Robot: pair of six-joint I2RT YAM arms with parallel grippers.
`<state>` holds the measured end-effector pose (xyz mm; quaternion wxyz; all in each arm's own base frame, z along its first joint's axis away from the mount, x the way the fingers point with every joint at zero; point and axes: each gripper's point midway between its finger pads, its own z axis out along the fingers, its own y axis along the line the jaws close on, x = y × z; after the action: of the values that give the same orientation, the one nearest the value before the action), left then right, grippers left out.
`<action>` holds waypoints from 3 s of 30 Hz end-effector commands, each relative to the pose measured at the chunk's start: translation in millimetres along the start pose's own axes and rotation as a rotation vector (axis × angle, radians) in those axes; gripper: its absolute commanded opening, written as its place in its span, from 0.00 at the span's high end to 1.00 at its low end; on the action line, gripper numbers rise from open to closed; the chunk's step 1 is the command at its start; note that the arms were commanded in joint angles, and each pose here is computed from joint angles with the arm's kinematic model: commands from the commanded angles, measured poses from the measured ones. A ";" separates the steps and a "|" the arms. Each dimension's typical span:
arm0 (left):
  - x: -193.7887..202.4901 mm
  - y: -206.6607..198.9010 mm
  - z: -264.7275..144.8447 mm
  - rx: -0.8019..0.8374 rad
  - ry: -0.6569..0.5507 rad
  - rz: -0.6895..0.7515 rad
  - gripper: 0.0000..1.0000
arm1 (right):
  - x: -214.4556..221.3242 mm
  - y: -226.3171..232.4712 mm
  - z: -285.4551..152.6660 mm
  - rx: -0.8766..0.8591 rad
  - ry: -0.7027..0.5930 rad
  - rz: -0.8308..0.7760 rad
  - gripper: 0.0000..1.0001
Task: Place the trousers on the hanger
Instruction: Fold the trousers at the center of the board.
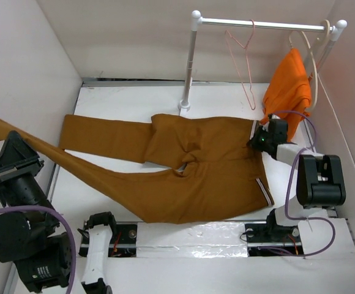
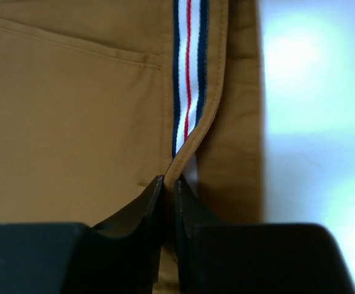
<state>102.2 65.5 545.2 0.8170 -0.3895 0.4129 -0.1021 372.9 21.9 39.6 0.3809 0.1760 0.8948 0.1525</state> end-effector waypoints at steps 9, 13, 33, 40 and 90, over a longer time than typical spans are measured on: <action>38.7 17.5 17.9 -0.002 0.058 0.066 1.00 | -100.7 70.2 4.2 -0.126 -0.120 -0.143 0.15; 54.1 20.5 24.0 0.006 0.086 0.067 1.00 | -95.0 54.7 -47.1 -0.048 -0.188 -0.162 0.03; 133.1 29.3 30.5 0.121 0.269 0.040 1.00 | 77.8 -13.2 -114.0 0.066 -0.088 0.073 0.73; 142.0 30.8 30.0 0.134 0.288 0.031 1.00 | 54.9 -3.4 -69.0 0.085 0.069 -0.050 0.74; 161.5 41.1 40.4 0.110 0.309 0.023 1.00 | 73.4 -55.8 -114.5 0.257 -0.120 0.218 0.54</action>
<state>235.7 38.0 405.3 0.7360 -0.3374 0.5627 -0.1668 216.8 -10.0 48.0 0.3679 0.3281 0.8684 0.0539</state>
